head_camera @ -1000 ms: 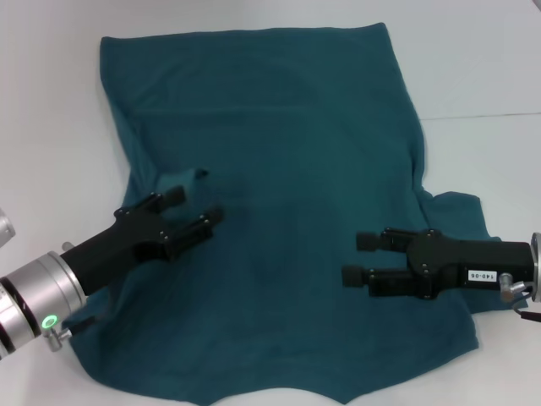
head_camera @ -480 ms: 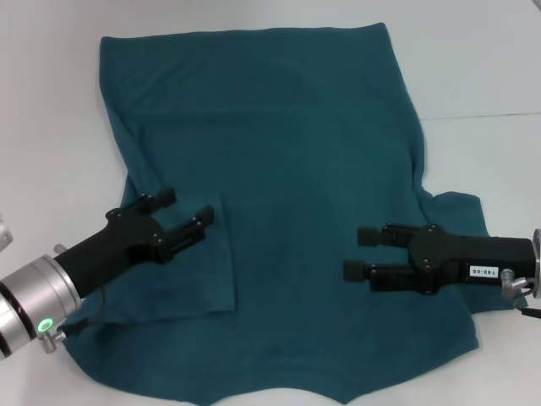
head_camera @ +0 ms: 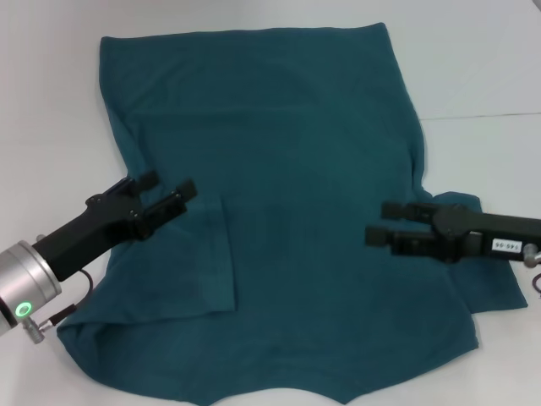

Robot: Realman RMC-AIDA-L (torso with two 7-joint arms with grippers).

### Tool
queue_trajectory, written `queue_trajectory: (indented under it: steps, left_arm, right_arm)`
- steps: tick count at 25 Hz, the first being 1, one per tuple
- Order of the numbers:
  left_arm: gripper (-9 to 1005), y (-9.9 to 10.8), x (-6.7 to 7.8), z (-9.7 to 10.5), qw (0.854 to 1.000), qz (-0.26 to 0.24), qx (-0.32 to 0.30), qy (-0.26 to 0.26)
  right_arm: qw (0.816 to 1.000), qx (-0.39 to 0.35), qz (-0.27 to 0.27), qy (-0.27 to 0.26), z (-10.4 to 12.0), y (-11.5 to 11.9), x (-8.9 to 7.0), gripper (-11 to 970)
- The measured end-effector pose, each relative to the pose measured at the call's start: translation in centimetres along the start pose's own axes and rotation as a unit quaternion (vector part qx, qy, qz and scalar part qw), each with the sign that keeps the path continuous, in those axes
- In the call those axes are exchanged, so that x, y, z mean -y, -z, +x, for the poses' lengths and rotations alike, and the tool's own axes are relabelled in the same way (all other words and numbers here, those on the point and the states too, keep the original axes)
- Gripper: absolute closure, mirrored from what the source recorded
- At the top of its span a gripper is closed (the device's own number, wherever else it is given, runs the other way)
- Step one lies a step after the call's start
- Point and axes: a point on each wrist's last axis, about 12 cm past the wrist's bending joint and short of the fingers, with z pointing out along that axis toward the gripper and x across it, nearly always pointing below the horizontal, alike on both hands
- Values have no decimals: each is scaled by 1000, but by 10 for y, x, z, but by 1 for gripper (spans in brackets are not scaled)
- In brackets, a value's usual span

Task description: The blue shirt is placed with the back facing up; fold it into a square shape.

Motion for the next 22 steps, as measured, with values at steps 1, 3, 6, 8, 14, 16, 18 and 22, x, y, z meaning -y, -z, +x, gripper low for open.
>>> queue_trajectory:
  steps: [1, 3, 6, 8, 14, 16, 18, 22]
  left_arm:
    - [133, 1, 0, 0, 1000, 0, 0, 0]
    - [131, 2, -1, -1, 1000, 1, 0, 1]
    - [128, 5, 1, -2, 1000, 11, -3, -3]
    - [129, 8, 4, -2, 999, 29, -16, -20]
    - [130, 13, 15, 0, 989, 96, -83, -82]
    - [130, 16, 19, -1, 982, 122, -102, -100]
    - [130, 19, 23, -2, 976, 145, -118, -114]
    - [131, 22, 26, -3, 969, 169, -130, -122]
  right_arm:
    - [1000, 3, 4, -9, -1, 2, 1, 44]
    - [1000, 6, 12, -26, -3, 6, 3, 44]
    - [998, 9, 24, -55, -4, 13, 7, 44]
    - [996, 9, 35, -76, -5, 18, 9, 44]
    - [988, 31, 81, -130, -1, 35, 18, 43]
    - [984, 42, 97, -144, 2, 40, 21, 43]
    - [980, 49, 110, -157, 5, 45, 23, 43]
    - [969, 61, 139, -196, 12, 54, 27, 43]
